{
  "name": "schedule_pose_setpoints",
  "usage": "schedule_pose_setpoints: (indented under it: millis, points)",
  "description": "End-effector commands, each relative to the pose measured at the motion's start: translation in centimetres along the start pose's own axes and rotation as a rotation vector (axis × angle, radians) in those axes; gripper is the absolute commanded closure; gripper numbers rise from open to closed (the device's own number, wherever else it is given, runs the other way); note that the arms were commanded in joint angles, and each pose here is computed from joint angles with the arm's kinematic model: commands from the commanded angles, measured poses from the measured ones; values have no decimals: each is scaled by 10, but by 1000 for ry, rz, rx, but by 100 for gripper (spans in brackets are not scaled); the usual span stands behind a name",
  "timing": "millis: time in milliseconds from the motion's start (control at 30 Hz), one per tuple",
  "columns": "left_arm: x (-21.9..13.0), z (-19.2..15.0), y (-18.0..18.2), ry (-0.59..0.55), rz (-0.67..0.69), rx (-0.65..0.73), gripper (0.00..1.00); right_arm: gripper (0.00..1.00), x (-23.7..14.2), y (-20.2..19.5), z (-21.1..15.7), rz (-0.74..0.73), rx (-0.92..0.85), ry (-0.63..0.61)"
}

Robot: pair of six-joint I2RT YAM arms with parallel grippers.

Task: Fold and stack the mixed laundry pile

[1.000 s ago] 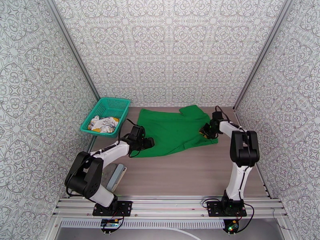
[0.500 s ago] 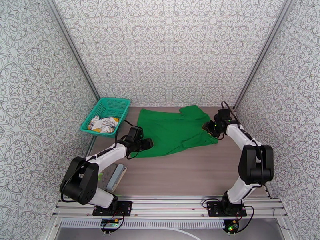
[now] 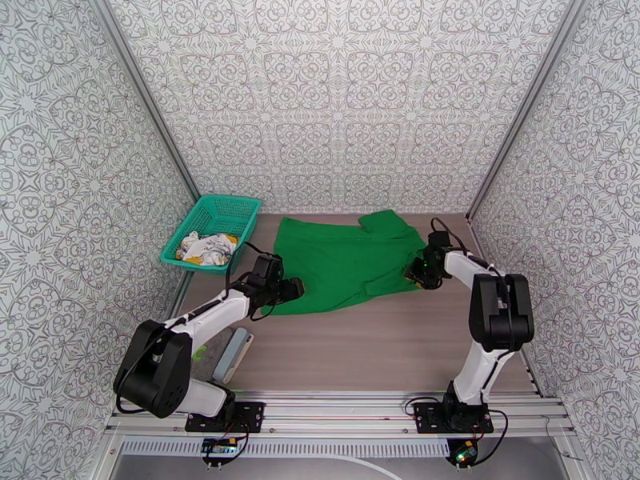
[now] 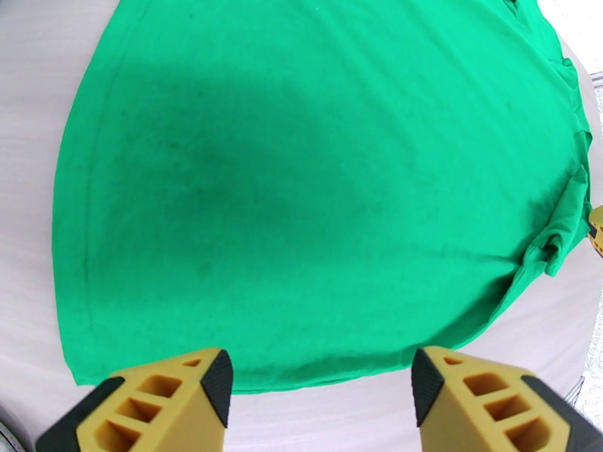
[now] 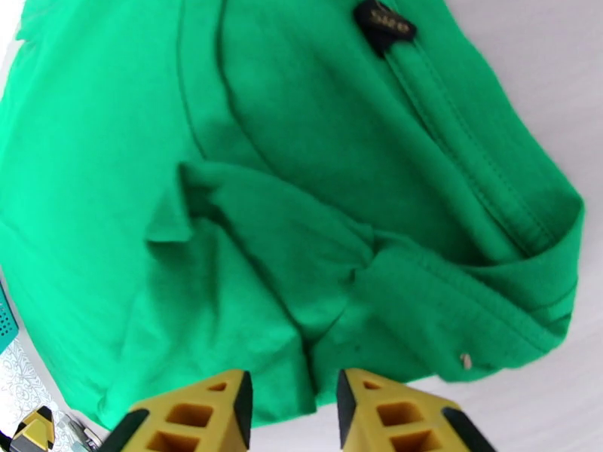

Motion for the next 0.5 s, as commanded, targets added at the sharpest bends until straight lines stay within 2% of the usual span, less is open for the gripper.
schedule_pose_setpoints:
  millis: [0, 467]
  points:
    - [-6, -1, 4, 1, 10, -10, 32, 64, 4, 8, 0, 1, -28, 3]
    - [-5, -4, 7, 6, 10, -15, 32, 91, -15, 15, -6, -1, -50, -22]
Point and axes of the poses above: each hand's point on the last joint's axis, 136 mm out from that joint toward the fingers, its own x axis out along the fingers, its own y axis along the line the jaws close on, z = x × y, the point moved 6 cm from there along -x, back along the fingers, and after that the axes turned 15 degrees about x, right-handed, at the moved point
